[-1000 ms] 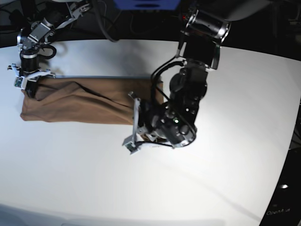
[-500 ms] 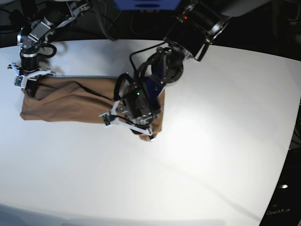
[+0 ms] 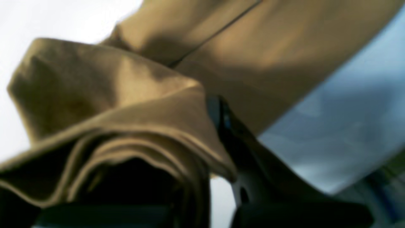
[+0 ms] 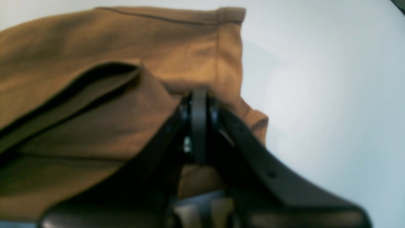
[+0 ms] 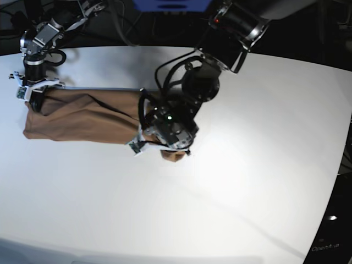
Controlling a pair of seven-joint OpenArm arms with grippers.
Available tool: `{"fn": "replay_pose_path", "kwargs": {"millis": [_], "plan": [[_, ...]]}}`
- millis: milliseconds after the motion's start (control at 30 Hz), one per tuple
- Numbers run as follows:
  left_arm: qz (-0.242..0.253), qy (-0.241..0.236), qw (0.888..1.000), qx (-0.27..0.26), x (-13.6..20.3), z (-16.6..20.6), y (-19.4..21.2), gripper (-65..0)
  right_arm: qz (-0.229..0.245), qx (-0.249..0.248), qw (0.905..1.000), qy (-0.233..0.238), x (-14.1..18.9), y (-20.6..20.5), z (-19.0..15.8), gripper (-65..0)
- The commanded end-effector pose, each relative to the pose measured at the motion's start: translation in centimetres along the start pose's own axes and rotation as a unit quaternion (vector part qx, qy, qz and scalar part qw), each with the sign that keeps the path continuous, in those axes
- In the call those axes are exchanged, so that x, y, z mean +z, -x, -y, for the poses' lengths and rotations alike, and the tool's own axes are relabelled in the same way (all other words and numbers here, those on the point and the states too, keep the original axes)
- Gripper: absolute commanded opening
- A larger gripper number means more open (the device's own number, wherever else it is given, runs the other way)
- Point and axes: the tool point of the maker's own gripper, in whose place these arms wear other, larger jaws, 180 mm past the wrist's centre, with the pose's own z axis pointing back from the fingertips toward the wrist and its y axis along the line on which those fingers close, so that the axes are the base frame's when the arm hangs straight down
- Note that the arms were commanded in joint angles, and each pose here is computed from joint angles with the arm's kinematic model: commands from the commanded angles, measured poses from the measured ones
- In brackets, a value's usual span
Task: Fold the T-shirt properly
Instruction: 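Lay the held end over the strip near the right gripper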
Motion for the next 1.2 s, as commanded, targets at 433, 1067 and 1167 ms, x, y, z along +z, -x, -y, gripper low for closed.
{"fn": "replay_pose_path", "kwargs": {"millis": [433,1067,1167], "plan": [[0.124,0.21,0.905,0.349,3.2,2.4,-6.3,-61.8,-0.093,0.023,0.9952,-0.018,0.9,4.0,-0.6,-64.3],[0.141,0.214,0.883,0.394,1.8,2.5,-4.5,-61.8,-0.092,0.024,0.9953,-0.018,0.9,3.9,-0.7,-64.3],[0.14,0.218,0.882,0.394,1.9,2.7,-4.5,-61.8,-0.092,0.024,0.9953,-0.018,0.9,3.9,-0.7,-64.3]]}}
